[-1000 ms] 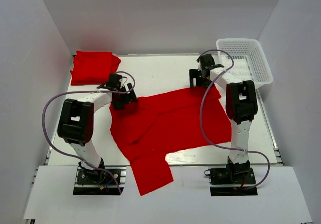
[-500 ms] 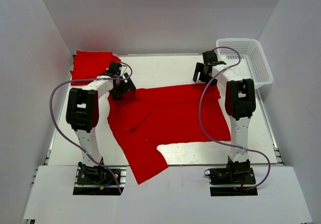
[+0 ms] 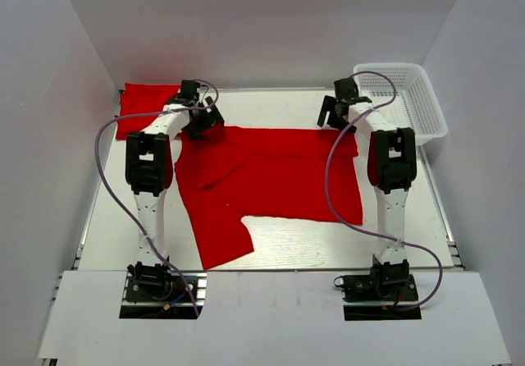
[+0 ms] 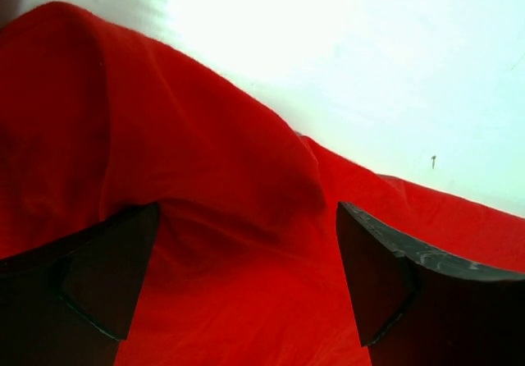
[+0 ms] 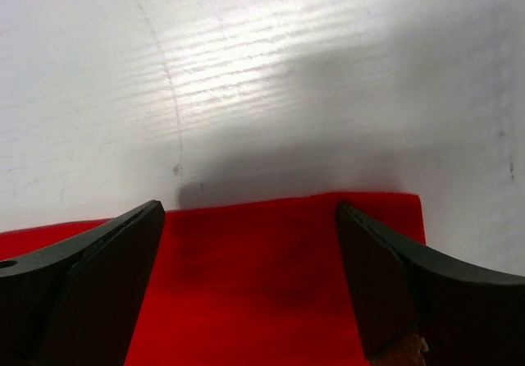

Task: Fold and stack the t-shirts
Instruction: Fold the flattened tshirt in 1/3 of the way

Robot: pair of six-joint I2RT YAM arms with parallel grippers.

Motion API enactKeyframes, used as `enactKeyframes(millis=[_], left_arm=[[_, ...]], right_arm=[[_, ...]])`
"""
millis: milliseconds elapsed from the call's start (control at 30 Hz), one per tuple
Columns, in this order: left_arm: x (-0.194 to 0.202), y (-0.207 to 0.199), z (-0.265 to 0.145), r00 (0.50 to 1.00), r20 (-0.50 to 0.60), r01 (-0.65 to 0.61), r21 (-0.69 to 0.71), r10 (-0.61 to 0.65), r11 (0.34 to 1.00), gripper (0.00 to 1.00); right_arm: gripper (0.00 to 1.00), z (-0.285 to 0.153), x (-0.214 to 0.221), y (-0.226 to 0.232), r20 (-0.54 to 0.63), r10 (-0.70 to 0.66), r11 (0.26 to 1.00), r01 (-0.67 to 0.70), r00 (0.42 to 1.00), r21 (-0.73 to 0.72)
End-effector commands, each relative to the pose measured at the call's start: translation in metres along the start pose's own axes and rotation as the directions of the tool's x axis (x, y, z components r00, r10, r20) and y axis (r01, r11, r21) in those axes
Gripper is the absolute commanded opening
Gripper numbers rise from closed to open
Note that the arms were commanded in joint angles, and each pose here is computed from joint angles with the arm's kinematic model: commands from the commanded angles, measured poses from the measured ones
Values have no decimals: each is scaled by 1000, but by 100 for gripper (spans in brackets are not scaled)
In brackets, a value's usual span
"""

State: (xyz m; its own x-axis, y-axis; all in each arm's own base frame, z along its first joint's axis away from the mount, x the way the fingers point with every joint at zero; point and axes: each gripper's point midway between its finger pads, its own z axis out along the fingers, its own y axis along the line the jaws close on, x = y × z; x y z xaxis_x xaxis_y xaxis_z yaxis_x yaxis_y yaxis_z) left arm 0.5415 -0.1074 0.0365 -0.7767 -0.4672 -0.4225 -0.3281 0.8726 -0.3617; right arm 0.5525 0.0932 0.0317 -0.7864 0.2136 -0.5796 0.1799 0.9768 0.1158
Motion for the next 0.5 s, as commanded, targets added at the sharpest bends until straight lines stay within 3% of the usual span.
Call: enactKeyframes(millis=[0, 200, 300, 333, 467], left_arm=[[1, 13, 0, 998, -35, -45, -31, 44, 999, 100], [-40, -15, -61, 988, 106, -114, 32, 110, 993, 100], [-23, -13, -76, 980, 99, -173, 12, 171, 985, 100], [-31, -20, -94, 971, 149, -193, 33, 186, 981, 100], [2, -14, -116, 974, 99, -210, 65, 203, 975, 100]], right_arm=[[90, -16, -35, 17, 86, -61, 995, 67, 994, -74], [90, -68, -64, 29, 178, -130, 982, 152, 975, -115], [90, -88, -56, 35, 177, -167, 973, 192, 970, -130], [90, -90, -48, 34, 160, -185, 969, 207, 970, -133], [90, -114, -22, 33, 143, -213, 962, 233, 967, -144]])
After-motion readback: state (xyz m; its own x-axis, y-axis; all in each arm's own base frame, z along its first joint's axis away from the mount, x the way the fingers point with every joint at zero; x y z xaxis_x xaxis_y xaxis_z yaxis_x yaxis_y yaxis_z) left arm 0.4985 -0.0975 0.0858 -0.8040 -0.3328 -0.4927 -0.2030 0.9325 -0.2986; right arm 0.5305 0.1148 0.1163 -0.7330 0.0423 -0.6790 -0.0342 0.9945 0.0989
